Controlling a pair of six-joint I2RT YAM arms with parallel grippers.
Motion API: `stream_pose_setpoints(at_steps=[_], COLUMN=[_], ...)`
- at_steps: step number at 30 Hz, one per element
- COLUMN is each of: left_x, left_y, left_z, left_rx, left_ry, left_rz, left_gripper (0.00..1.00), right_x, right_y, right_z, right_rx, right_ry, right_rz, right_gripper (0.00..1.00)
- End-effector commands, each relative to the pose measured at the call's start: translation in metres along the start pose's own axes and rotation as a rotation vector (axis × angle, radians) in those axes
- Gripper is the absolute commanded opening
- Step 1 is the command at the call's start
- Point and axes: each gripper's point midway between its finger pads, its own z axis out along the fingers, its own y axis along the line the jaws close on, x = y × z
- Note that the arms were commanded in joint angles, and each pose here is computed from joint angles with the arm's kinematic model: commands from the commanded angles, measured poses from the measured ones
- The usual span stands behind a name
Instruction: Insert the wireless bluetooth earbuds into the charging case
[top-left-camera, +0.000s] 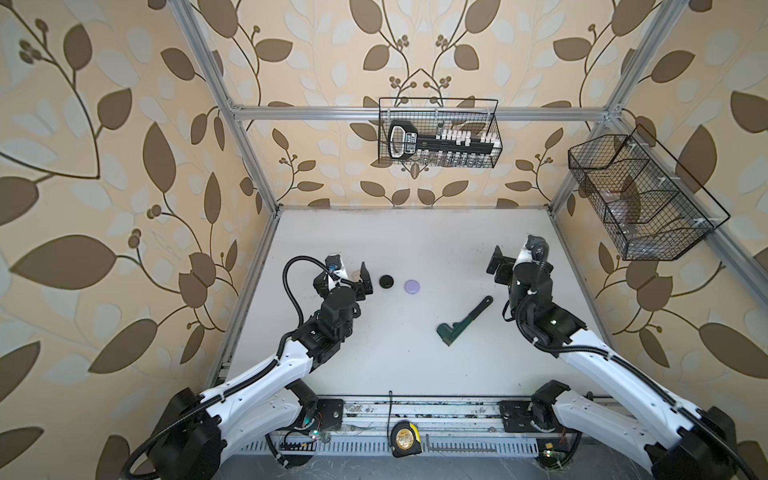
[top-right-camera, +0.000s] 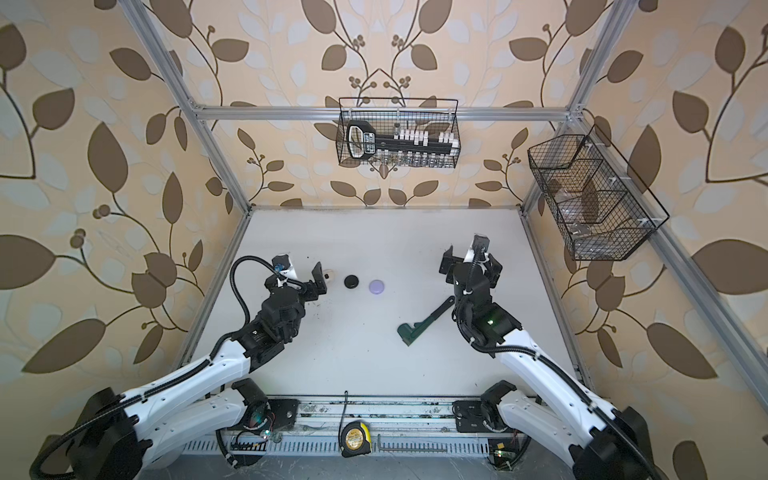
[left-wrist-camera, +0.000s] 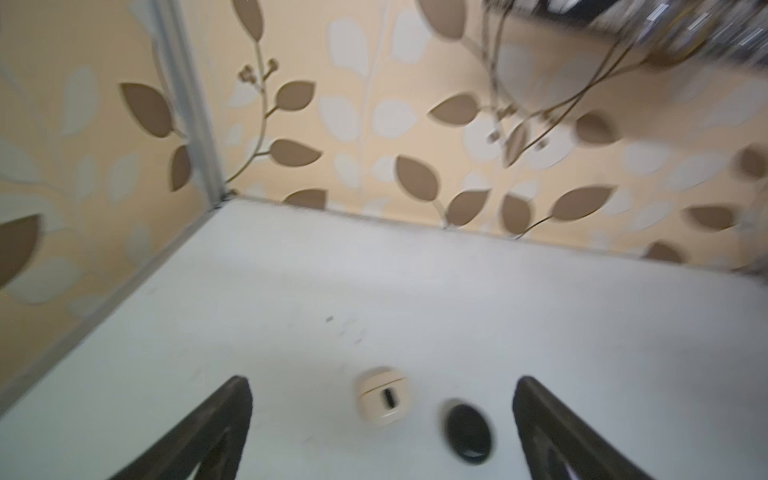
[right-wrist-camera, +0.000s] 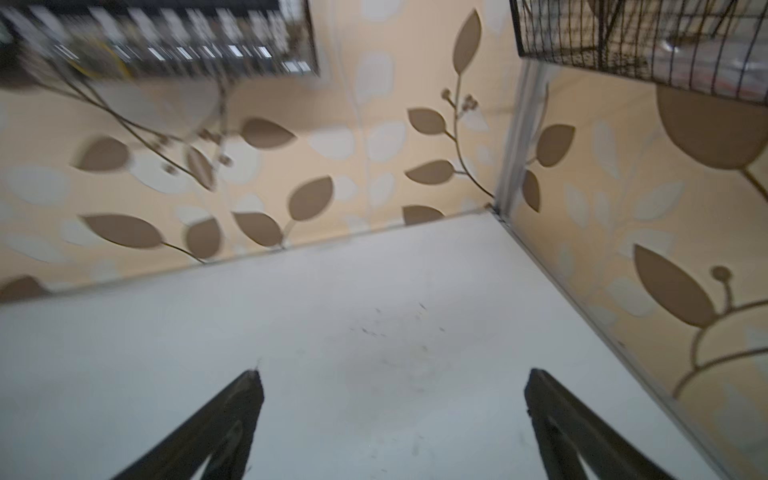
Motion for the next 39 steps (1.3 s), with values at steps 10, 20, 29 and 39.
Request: stream_pose_setpoints(at_steps=[10, 20, 29, 39], left_x=[0.043, 0.066, 0.078, 0.078], left_y=[0.103, 0.081, 0.105, 0.107], left_z=[0.037, 0.083, 0.096, 0.096], left_rx=[-0.408, -0.125, -0.231, -0.231], left_ry=[0.042, 0.063, 0.129, 0.13], left_rz=[0.128, 0.074, 0.012, 0.007], left_gripper=[0.99, 0.99, 0.99, 0.99], right_x=[0.085, 0.1, 0.106, 0.106], right_y=[-0.05, -0.041, -0.044, -0.04], right_z=[0.039, 0.057, 0.059, 0.059], right_rx=[0.158, -0.095, -0.111, -0.122], right_ry=[-0.045, -0.05, -0.06, -0.055], right_rz=[-0.111, -0.025, -0.002, -0.019], right_gripper=[1.0, 1.0, 1.0, 1.0])
